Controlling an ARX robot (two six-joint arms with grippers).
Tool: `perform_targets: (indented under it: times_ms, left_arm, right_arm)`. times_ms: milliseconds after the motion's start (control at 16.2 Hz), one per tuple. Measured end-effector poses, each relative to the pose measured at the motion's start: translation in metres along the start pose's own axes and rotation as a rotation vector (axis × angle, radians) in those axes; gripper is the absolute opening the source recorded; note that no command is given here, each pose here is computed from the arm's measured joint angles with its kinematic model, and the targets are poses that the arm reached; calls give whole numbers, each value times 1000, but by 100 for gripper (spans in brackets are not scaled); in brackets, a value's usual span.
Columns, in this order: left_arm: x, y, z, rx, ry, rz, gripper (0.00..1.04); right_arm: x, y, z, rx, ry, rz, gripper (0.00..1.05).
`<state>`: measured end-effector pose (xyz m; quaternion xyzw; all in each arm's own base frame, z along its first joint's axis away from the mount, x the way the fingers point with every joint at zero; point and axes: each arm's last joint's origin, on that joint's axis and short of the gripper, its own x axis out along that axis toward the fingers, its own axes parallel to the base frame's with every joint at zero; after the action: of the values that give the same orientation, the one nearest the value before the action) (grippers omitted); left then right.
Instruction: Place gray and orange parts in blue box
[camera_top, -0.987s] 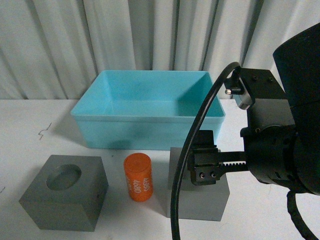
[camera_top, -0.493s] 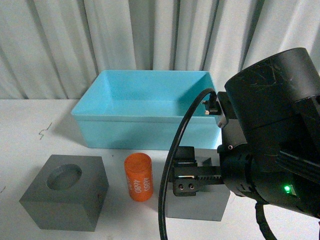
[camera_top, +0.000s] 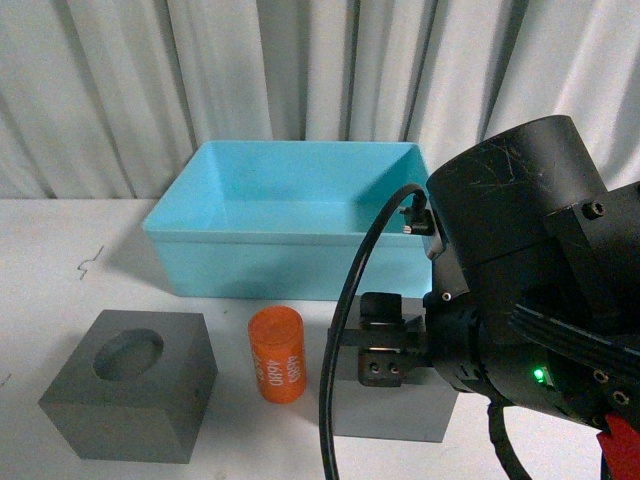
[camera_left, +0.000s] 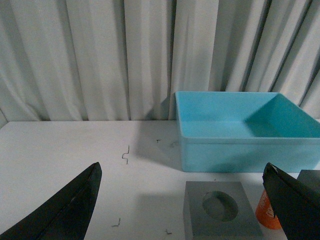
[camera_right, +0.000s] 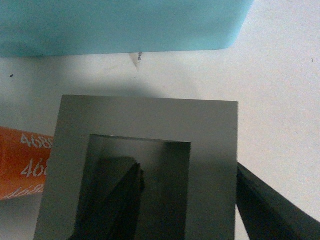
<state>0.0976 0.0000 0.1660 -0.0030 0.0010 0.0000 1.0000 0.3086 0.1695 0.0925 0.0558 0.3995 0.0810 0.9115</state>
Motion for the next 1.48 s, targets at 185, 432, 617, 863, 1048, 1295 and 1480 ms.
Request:
perform_targets:
  times_ms: [185, 432, 617, 863, 1048, 1295, 1480]
  left_arm:
    - [0, 0, 0, 0, 0, 0, 98]
    - [0, 0, 0, 0, 0, 0, 98]
    - [0, 0, 0, 0, 0, 0, 98]
    - [0, 0, 0, 0, 0, 1, 98]
    - [0, 0, 0, 0, 0, 0, 98]
    - [0, 0, 0, 0, 0, 0, 98]
    - [0, 0, 0, 0, 0, 0, 98]
  right_arm:
    - [-25, -30, -5, 28, -4, -20, 19]
    - [-83, -55, 27, 42, -152, 15, 19]
    - [-149, -72, 112, -5, -550, 20, 19]
    - [-104, -68, 174, -150, -686, -17, 18]
    - [-51, -50, 188, -177, -610, 13, 18]
    - [2, -23, 207, -143, -546, 17, 18]
    - [40, -16, 202, -104, -460, -11, 18]
